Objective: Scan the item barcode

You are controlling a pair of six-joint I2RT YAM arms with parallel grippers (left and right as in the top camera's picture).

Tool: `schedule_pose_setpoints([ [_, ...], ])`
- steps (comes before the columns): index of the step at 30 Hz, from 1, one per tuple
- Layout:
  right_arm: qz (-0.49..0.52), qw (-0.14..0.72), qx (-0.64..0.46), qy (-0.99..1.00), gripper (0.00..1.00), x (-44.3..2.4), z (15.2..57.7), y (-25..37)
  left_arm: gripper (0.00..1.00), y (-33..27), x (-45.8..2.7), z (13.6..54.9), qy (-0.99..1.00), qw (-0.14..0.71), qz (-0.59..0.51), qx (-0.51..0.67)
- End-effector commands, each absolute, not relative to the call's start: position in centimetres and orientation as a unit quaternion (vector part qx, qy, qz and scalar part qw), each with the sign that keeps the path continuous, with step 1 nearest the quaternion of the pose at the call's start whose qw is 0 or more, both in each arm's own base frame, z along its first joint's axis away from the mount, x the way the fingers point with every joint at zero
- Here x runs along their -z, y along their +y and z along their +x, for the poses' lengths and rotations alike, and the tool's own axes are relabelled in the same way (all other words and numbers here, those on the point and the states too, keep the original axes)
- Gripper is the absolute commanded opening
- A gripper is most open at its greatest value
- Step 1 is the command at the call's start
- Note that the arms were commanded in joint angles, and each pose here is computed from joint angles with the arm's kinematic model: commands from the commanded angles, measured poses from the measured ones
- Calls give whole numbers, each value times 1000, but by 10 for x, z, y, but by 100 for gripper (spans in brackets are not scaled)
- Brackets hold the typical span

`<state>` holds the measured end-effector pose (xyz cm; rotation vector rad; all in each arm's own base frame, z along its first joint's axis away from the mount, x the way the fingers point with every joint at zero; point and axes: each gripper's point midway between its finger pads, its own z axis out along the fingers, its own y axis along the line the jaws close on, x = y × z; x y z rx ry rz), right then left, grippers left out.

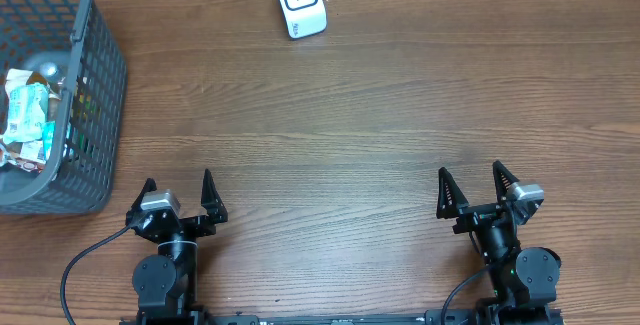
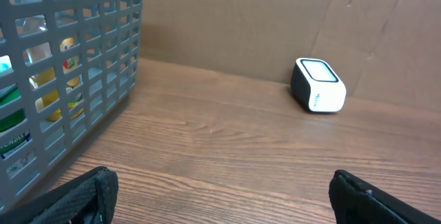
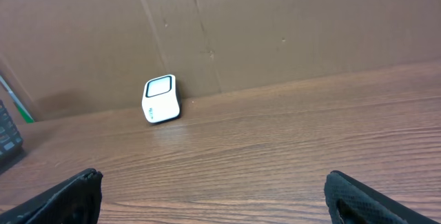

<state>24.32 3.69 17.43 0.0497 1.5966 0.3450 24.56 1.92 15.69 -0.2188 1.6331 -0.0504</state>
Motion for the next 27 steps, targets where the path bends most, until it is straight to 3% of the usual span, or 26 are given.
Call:
schedule_pose_setpoints([
  [1, 29, 686, -149, 712, 100, -172, 244, 34, 100, 20, -157, 245, 726, 682, -92, 12],
  [27, 29, 686, -149, 712, 100, -172, 244, 34, 100, 22, -158, 245, 724, 683, -95, 9],
])
